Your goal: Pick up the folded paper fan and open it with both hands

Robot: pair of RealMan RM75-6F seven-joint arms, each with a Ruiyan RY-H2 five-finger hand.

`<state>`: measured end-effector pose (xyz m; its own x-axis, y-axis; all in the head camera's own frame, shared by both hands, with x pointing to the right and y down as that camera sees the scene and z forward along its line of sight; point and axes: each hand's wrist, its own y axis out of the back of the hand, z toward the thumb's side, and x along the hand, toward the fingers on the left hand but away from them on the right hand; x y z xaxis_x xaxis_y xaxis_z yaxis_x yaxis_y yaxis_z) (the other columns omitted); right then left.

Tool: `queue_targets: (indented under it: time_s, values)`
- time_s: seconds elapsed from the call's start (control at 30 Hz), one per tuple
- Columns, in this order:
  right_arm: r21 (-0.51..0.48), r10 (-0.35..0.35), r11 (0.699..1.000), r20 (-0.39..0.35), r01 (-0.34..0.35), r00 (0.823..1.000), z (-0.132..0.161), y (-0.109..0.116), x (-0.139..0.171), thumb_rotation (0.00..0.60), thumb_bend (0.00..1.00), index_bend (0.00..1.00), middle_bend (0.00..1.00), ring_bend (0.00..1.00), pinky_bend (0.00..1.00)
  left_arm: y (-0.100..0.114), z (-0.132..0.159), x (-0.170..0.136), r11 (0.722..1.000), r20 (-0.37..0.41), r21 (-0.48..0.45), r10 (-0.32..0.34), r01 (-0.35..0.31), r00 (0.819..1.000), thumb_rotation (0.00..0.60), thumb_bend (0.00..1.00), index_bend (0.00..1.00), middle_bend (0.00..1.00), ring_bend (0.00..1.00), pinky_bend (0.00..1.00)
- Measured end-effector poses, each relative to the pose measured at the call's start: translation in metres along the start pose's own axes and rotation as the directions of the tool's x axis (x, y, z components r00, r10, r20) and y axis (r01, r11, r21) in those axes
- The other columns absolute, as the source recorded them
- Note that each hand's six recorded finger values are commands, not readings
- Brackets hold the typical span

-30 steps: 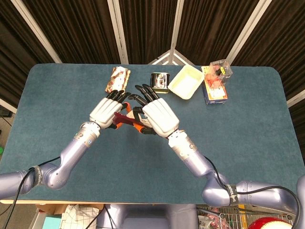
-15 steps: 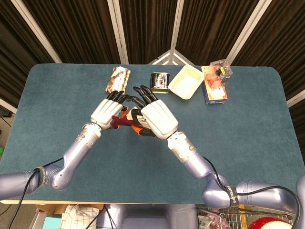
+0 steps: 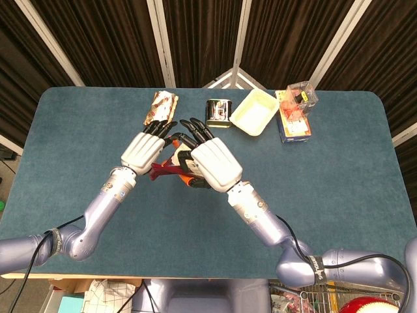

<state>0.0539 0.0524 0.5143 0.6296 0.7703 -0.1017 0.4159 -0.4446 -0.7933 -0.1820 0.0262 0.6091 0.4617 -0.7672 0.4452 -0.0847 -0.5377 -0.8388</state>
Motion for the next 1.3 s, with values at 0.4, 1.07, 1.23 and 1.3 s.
queue_targets:
  time_s: [0.4,1.07,1.23,1.3]
  values:
    - [-0.015,0.003,1.000,-0.002,-0.003,1.000,0.002,-0.001,0.001,0.600,0.42,0.72,0.26,0.01,0.00,-0.006,0.004,0.003,1.000,-0.010,-0.014,-0.021,0.020,1.000,0.600,0.48,0.30,0.02,0.00,0.01]
    - [0.038,0.006,0.999,-0.021,-0.005,1.000,0.001,0.005,0.007,0.600,0.42,0.74,0.28,0.01,0.00,-0.002,-0.001,0.001,1.000,-0.042,-0.018,0.004,-0.005,0.999,0.600,0.51,0.70,0.11,0.00,0.01]
    - [0.135,0.010,0.991,0.001,-0.010,1.000,-0.025,0.012,0.015,0.600,0.42,0.75,0.28,0.01,0.00,0.010,-0.020,-0.003,0.999,-0.076,-0.017,0.026,-0.027,0.997,0.600,0.51,0.70,0.11,0.00,0.01]
    - [0.172,0.011,0.985,0.011,-0.013,1.000,-0.036,0.015,0.019,0.600,0.42,0.75,0.29,0.01,0.00,0.013,-0.025,-0.004,0.999,-0.085,-0.019,0.032,-0.033,0.996,0.600,0.51,0.70,0.11,0.00,0.01]
